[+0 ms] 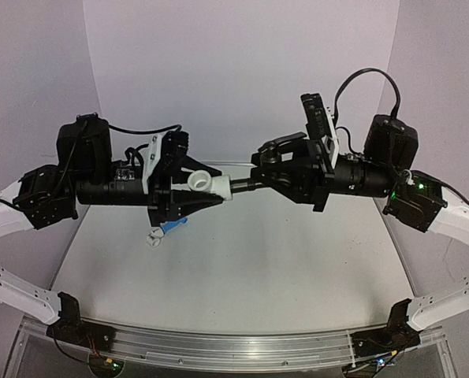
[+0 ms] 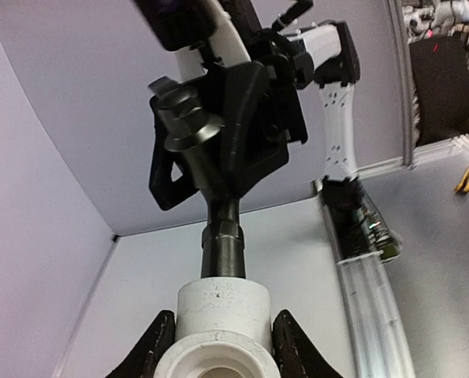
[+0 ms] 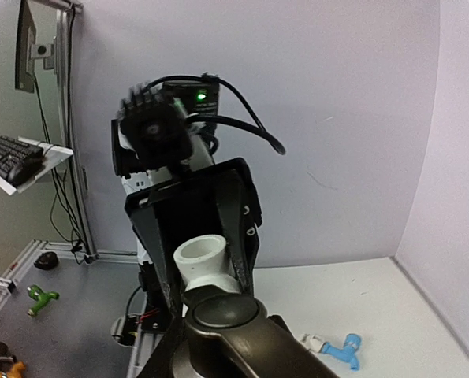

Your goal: Install the water faucets

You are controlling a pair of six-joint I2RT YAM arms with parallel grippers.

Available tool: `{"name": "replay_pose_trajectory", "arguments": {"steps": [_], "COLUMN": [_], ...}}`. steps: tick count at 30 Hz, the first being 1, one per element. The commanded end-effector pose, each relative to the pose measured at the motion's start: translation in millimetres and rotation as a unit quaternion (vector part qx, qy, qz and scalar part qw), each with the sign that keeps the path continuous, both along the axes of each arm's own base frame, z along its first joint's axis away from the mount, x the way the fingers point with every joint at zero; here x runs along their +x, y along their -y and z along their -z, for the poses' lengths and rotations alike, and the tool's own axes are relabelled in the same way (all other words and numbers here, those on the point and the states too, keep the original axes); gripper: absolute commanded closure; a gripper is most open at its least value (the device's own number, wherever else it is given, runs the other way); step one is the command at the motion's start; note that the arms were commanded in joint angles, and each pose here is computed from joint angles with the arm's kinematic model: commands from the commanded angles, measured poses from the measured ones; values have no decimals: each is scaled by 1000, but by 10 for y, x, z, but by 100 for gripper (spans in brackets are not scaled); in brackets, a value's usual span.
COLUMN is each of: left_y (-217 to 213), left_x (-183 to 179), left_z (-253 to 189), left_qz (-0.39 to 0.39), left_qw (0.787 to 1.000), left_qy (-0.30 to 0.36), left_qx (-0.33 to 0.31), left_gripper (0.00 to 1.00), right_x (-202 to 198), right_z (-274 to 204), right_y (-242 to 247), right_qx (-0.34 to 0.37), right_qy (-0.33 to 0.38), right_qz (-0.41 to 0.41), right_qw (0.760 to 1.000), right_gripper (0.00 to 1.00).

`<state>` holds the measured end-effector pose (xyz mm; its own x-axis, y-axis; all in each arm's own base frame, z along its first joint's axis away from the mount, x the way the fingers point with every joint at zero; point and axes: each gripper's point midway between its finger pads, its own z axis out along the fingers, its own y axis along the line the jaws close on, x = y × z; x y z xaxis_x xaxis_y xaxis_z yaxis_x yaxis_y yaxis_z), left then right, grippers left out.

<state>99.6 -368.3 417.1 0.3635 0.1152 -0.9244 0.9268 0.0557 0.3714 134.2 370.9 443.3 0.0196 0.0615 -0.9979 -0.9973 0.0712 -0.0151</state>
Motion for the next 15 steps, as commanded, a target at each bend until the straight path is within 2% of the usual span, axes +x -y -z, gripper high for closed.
{"name": "replay_pose_trajectory", "arguments": {"steps": [1,4,9,15], "left_y": [40,104,195,203], "left_x": [-27,12,3,46], "left_z": [120,330,407,429], "left_qz": [-52,-93,-132,-173], "left_qw": [978,947,888,800], "left_qy": [198,297,431,568], "left_qx": [43,84,88,92], "left_gripper": [93,94,97,97], "right_x": [217,299,267,312], "right_z": [-230,-201,-141,-46], "right_y": [73,60,36,55], "right_qx": [36,31,22,13], "right_qy": [-116,-168,-208,-234], "right_qz": [17,-2,-27,-30], "right_qw": [992,985,978,972], "right_gripper": [100,100,100,100]}}
